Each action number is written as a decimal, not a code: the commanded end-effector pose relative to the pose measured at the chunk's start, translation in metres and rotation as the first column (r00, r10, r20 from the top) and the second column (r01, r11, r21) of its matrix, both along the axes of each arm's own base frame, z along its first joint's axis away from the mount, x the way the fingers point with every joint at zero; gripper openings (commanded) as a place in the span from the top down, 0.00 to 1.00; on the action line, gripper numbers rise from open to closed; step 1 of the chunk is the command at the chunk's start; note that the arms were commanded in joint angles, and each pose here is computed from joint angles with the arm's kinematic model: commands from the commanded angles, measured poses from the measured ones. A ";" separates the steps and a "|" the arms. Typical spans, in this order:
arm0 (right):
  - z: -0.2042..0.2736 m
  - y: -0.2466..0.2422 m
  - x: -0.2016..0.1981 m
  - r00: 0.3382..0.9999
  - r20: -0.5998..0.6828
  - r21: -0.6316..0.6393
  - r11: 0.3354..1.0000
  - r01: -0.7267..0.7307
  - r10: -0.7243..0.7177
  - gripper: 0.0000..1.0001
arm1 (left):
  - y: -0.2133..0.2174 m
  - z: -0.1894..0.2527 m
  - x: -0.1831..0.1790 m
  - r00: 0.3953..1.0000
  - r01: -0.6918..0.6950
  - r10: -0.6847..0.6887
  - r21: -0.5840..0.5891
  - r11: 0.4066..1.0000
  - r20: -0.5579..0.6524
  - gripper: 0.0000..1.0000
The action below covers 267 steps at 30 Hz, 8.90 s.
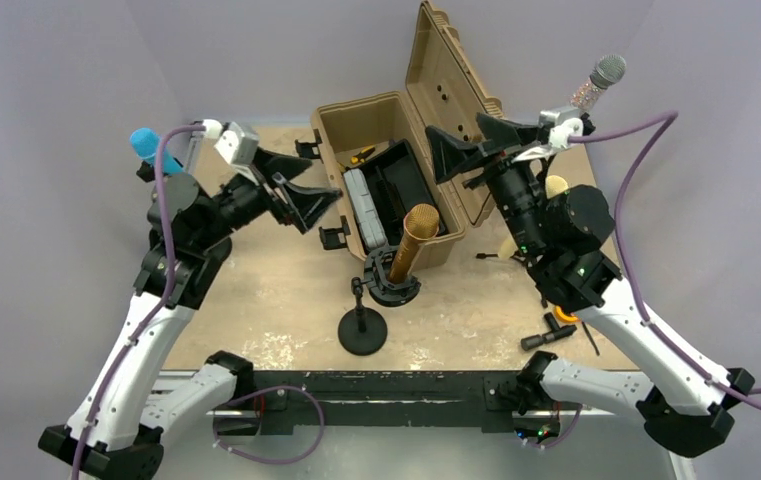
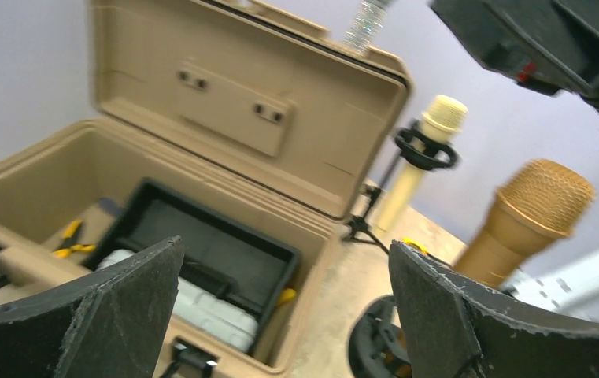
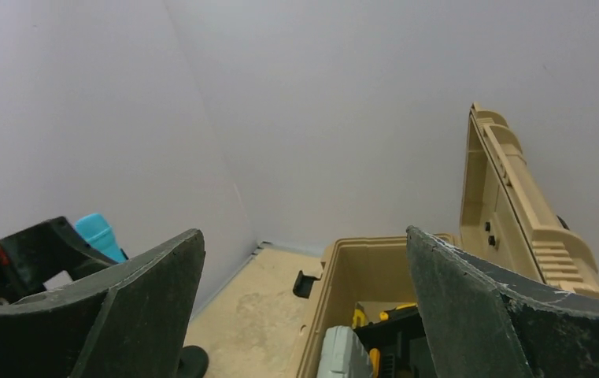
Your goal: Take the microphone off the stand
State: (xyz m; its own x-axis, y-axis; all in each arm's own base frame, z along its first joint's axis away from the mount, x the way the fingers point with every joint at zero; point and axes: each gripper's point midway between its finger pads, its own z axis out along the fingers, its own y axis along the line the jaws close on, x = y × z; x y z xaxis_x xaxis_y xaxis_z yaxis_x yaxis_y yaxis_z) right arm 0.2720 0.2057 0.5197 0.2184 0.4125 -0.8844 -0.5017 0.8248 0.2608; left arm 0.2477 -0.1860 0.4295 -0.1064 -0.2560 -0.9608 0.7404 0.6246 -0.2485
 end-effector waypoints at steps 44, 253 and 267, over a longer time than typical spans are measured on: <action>0.049 -0.083 -0.073 0.967 0.243 0.205 0.978 0.023 -0.073 0.05 | -0.154 -0.021 -0.074 0.835 0.516 -0.538 0.175 0.838 0.116 0.50; -0.002 -0.023 -0.034 0.985 0.168 0.108 0.993 -0.047 0.028 0.08 | -0.050 -0.281 -0.110 0.525 0.485 -0.146 0.154 0.861 -0.838 0.77; -0.001 -0.025 -0.036 0.985 0.170 0.114 0.992 -0.049 0.029 0.08 | -0.048 -0.224 -0.099 0.661 0.432 -0.159 0.199 0.880 -0.733 0.39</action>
State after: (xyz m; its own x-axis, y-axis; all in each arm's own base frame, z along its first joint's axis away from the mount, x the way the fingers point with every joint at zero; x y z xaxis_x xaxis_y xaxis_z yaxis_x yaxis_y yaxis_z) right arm 0.2427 0.1850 0.5096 0.3229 0.4906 -0.8094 -0.5608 0.7881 0.2540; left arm 0.1461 -0.2433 0.1842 -0.8048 0.2359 -0.5447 0.5798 0.5086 -0.6365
